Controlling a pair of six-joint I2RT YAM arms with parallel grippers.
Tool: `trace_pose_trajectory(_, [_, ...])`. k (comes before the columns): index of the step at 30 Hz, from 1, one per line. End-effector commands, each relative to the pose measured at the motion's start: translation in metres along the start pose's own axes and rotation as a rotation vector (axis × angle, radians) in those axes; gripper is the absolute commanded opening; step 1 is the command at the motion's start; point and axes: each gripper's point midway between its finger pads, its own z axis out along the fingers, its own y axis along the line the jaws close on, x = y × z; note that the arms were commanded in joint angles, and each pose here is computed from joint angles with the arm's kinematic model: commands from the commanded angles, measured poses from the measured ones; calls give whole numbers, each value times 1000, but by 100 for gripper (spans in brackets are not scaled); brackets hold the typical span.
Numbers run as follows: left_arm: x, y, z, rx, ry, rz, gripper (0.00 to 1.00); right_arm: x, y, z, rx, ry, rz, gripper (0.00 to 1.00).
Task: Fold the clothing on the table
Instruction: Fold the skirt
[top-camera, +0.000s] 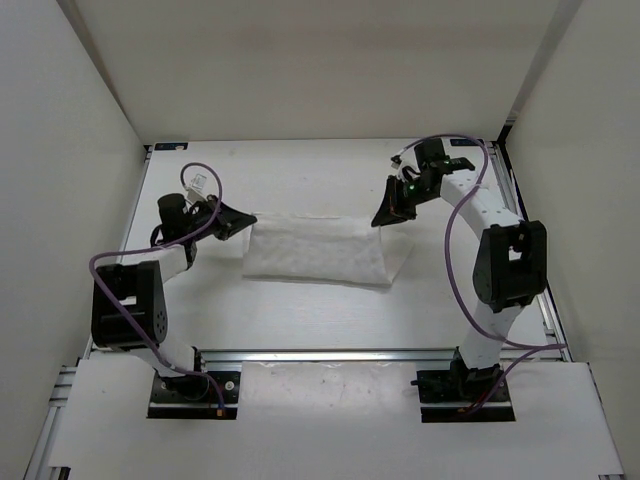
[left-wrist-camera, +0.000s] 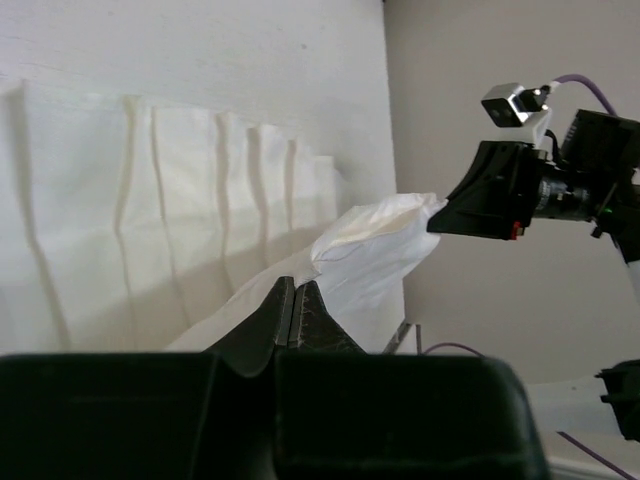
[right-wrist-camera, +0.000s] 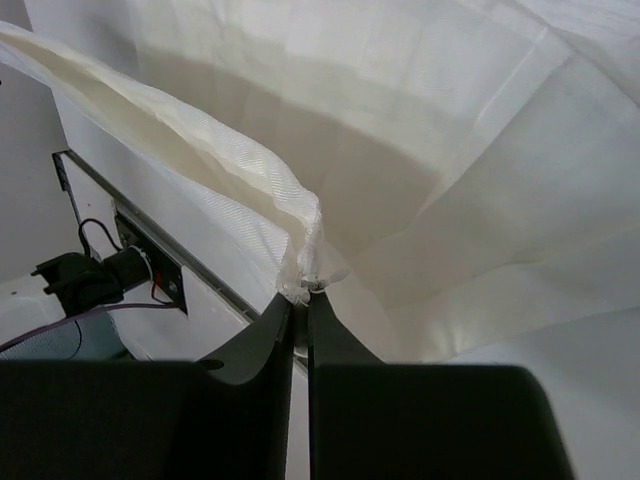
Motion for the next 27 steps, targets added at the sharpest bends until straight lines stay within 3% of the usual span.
trace_pose_trajectory(1, [-20, 13, 14, -73, -55, 91, 0, -19, -6, -2, 38, -42, -21, 0])
trace_pose_trajectory(8, [-22, 24, 45, -89, -23, 108, 0, -17, -30, 2, 111, -40, 35, 0])
trace_pose_trajectory(13, [-27, 6, 49, -29, -17, 109, 0, -17, -25, -8, 99, -55, 47, 0])
trace_pose_trajectory(23, [-53, -63, -6, 158, -132, 128, 0, -2, 25, -44, 104, -156, -121, 0])
trace_pose_trajectory(27, [-44, -93, -23, 237, -136, 139, 0, 16, 47, -57, 99, -176, -181, 0])
